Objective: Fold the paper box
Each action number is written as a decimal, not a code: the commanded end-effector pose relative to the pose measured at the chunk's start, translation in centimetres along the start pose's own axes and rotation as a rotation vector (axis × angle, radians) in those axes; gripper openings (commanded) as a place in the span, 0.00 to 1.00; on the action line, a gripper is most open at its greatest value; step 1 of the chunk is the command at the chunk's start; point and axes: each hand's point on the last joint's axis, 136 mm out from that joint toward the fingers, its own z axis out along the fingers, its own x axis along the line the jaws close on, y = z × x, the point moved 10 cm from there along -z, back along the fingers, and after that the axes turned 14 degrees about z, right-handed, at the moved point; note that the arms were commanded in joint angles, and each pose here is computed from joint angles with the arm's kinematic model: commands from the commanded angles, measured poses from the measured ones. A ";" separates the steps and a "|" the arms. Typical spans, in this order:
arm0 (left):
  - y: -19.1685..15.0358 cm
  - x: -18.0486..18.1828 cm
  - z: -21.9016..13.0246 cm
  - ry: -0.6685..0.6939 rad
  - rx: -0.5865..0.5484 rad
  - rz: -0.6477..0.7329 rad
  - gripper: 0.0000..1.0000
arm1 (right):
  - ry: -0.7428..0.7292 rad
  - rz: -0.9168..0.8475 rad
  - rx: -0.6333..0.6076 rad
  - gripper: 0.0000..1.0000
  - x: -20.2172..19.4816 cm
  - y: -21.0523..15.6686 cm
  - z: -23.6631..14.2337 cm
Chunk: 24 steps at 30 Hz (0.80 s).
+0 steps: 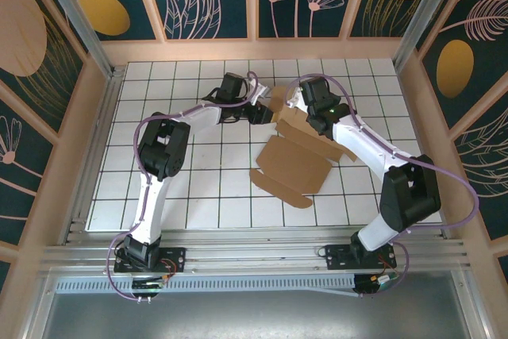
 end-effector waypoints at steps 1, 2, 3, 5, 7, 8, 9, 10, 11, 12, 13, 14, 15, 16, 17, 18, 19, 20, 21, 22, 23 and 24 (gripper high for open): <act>0.8 -0.6 0.4 -0.011 -0.015 0.002 0.19 | -0.041 0.049 -0.018 0.00 -0.7 0.9 -0.3; 0.8 -0.8 0.6 -0.009 -0.012 -0.009 0.17 | -0.050 0.052 -0.018 0.00 -0.7 1.0 -0.3; 0.9 -1.2 0.7 0.002 -0.007 -0.017 0.16 | -0.068 0.059 -0.019 0.00 -0.8 1.1 -0.2; 0.9 -1.9 1.1 0.014 0.002 -0.037 0.14 | -0.108 0.075 -0.019 0.00 -0.9 1.2 -0.1; 0.9 -2.4 1.5 0.011 0.000 -0.076 0.12 | -0.138 0.091 -0.020 0.00 -1.0 1.3 0.0; 0.9 -2.6 1.6 0.009 -0.007 -0.096 0.12 | -0.147 0.096 -0.020 0.00 -1.0 1.4 0.0; 1.0 -2.8 1.7 0.009 -0.015 -0.116 0.11 | -0.155 0.104 -0.021 0.00 -1.1 1.6 0.0; 1.0 -2.9 1.7 0.012 -0.025 -0.131 0.11 | -0.162 0.113 -0.022 0.00 -1.1 1.7 0.0; 1.0 -3.2 1.7 0.011 -0.033 -0.142 0.11 | -0.167 0.122 -0.023 0.00 -1.1 1.8 0.1; 1.1 -3.4 1.7 0.012 -0.042 -0.155 0.10 | -0.176 0.134 -0.023 0.00 -1.1 1.9 0.1; 1.4 -3.7 1.7 0.008 -0.053 -0.160 0.10 | -0.184 0.149 -0.024 0.00 -1.1 2.0 0.2; 1.6 -4.0 1.6 0.008 -0.065 -0.170 0.09 | -0.194 0.162 -0.028 0.00 -0.9 2.1 0.2; 2.0 -4.3 1.4 0.022 -0.079 -0.174 0.08 | -0.211 0.176 -0.035 0.00 -0.8 2.1 0.2; 2.4 -4.6 1.1 0.041 -0.095 -0.172 0.07 | -0.232 0.185 -0.042 0.00 -0.6 2.2 0.3; 2.8 -4.8 0.7 0.070 -0.116 -0.169 0.06 | -0.254 0.193 -0.056 0.00 -0.5 2.2 0.2; 3.2 -4.9 0.2 0.105 -0.143 -0.161 0.05 | -0.266 0.187 -0.069 0.00 -0.1 2.1 0.2; 3.4 -5.0 -0.2 0.138 -0.165 -0.149 0.05 | -0.276 0.180 -0.084 0.00 0.3 2.1 0.2; 3.7 -5.1 -0.7 0.172 -0.195 -0.123 0.04 | -0.281 0.164 -0.104 0.00 1.0 2.1 0.1; 3.7 -5.1 -1.0 0.206 -0.212 -0.104 0.04 | -0.289 0.149 -0.112 0.00 1.3 1.8 0.2; 3.7 -5.0 -1.2 0.229 -0.224 -0.087 0.04 | -0.291 0.122 -0.129 0.00 2.2 2.0 0.0; 3.7 -5.0 -1.2 0.245 -0.238 -0.073 0.04 | -0.307 0.110 -0.141 0.00 2.8 1.8 0.0; 3.6 -4.8 -1.3 0.266 -0.246 -0.071 0.05 | -0.319 0.104 -0.144 0.00 3.2 1.6 0.1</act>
